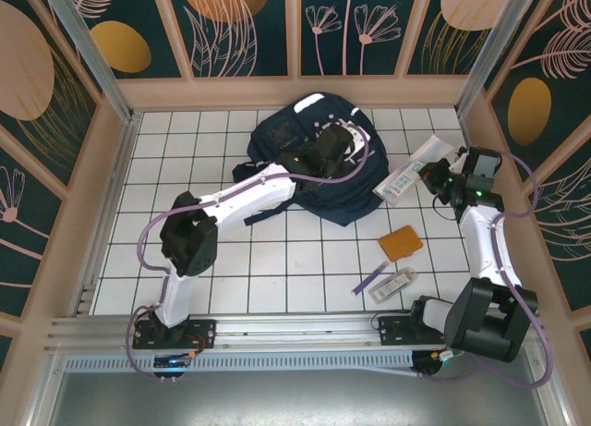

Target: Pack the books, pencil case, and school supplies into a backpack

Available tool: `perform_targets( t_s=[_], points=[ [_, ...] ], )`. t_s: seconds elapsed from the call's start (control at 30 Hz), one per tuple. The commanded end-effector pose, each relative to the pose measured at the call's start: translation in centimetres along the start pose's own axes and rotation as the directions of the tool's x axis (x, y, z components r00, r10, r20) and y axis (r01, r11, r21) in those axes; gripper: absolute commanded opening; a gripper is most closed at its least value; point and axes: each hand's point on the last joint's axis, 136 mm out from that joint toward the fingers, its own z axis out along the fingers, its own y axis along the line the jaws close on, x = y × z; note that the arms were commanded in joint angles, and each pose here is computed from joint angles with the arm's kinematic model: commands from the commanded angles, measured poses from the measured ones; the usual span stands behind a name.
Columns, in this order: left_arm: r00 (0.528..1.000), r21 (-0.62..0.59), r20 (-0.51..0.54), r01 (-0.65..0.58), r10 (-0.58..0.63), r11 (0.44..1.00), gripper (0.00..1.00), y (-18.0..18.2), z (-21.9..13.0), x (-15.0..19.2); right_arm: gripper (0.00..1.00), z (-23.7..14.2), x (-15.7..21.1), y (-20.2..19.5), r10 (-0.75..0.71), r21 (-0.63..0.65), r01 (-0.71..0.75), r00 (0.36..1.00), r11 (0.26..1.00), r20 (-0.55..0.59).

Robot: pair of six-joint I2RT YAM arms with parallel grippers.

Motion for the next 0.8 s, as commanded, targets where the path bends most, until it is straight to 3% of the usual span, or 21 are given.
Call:
perform_targets(
  t_s=[0.0, 0.07, 0.17, 0.37, 0.57, 0.6, 0.63, 0.77],
  points=[
    [0.991, 0.123, 0.038, -0.128, 0.125, 0.984, 0.74, -2.4, 0.4, -0.2, 0.00, 0.2, -0.9, -0.3, 0.010, 0.011, -0.010, 1.000, 1.000, 0.022],
    [0.994, 0.067, -0.032, -0.099, 0.101, 0.993, 0.99, -1.8, 2.4, 1.6, 0.00, -0.3, -2.1, -1.6, 0.029, 0.062, -0.034, 0.996, 0.998, 0.085],
    [0.989, -0.008, -0.127, -0.074, 0.072, 0.997, 0.99, -1.0, 5.1, 3.6, 0.00, -1.2, -3.6, -2.3, 0.015, 0.098, -0.031, 0.987, 0.995, 0.160],
    [0.979, -0.100, -0.199, 0.013, -0.033, 0.995, 0.99, 0.4, 9.1, 7.2, 0.00, -2.0, -4.3, -1.5, -0.018, 0.079, 0.003, 0.980, 0.997, 0.198],
    [0.954, -0.048, -0.299, 0.008, -0.022, 0.999, 0.99, -0.5, 12.5, 12.8, 0.00, -1.9, -3.8, -1.3, -0.021, 0.062, 0.010, 0.984, 0.998, 0.179],
    [0.951, -0.035, -0.308, 0.004, -0.015, 0.999, 0.95, -0.8, 12.7, 13.2, 0.00, -1.9, -3.8, -1.2, -0.024, 0.059, 0.014, 0.984, 0.998, 0.178],
    [0.949, -0.020, -0.314, 0.000, -0.006, 1.000, 0.84, -1.1, 12.8, 13.5, 0.00, -1.8, -3.8, -1.2, -0.026, 0.055, 0.017, 0.984, 0.998, 0.176],
    [0.959, 0.086, -0.280, -0.014, 0.038, 0.996, 0.18, -2.3, 11.7, 11.7, 0.00, -1.5, -3.5, -1.1, -0.025, 0.045, 0.018, 0.988, 0.999, 0.154]
  ],
)
